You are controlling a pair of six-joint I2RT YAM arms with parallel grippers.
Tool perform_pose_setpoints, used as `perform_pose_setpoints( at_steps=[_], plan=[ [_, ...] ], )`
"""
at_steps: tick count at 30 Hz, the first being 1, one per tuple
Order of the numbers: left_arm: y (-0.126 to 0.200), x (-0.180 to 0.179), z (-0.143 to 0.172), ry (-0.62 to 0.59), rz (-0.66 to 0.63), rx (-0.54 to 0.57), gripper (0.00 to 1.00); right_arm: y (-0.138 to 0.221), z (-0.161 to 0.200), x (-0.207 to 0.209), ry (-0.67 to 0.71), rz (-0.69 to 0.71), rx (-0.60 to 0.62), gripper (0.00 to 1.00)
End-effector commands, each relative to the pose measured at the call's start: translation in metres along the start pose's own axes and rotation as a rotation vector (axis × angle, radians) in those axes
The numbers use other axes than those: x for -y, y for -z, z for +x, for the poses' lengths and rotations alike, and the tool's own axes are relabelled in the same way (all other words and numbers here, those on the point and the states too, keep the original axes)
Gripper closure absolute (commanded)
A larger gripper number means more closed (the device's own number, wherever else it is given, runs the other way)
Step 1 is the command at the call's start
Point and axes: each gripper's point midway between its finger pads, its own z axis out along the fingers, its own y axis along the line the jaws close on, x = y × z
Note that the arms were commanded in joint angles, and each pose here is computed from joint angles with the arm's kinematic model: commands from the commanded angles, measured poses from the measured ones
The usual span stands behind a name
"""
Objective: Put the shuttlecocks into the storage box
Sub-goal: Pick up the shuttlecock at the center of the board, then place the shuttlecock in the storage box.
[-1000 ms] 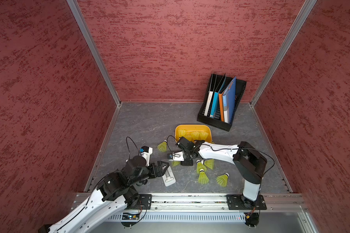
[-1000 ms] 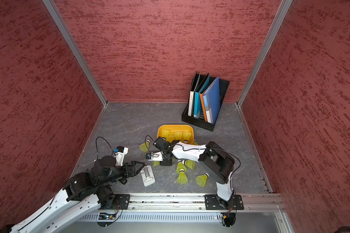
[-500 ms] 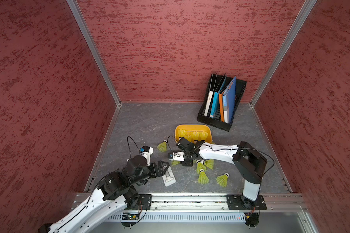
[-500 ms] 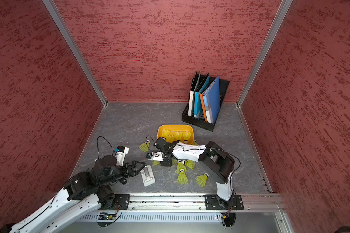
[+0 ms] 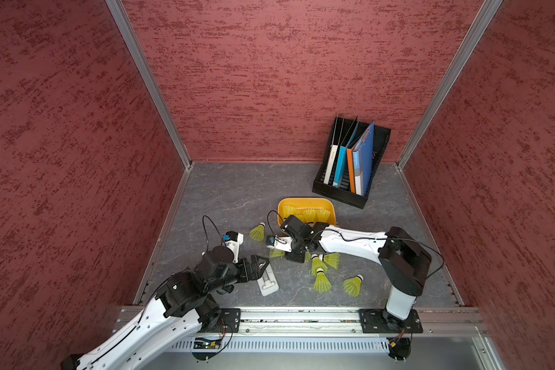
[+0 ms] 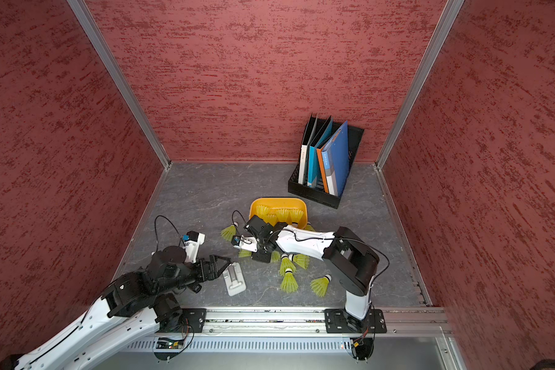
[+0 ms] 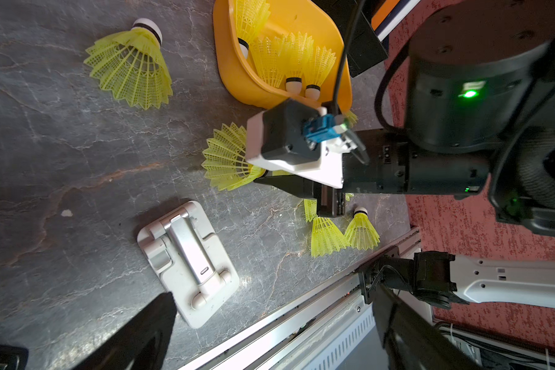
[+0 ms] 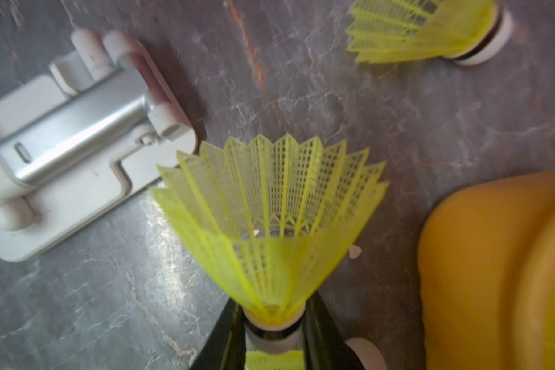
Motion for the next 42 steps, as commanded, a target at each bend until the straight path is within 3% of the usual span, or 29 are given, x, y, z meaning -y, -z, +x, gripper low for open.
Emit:
perform_pose_setpoints(
  at_steps=[1,11,22,31,42],
  plan=[
    [0.009,0.023,-0.019,-0.048,0.058,0.059,0.00,0.032,-0.029,0.006,-0.110,0.015,0.118,0.80],
    [-0.002,0.064,-0.044,-0.100,0.115,0.057,0.00,0.079,-0.029,0.043,-0.379,0.079,0.210,0.81],
    [-0.040,0.090,-0.075,-0.111,0.155,0.011,0.00,0.115,0.014,0.105,-0.715,0.180,0.286,0.82],
    [-0.074,0.088,-0.084,-0.132,0.119,-0.029,0.00,0.115,0.059,0.126,-0.951,0.237,0.291,0.83],
    [-0.119,0.087,-0.089,-0.161,0.073,-0.090,0.00,0.092,0.085,0.138,-1.073,0.267,0.225,0.83]
  ],
)
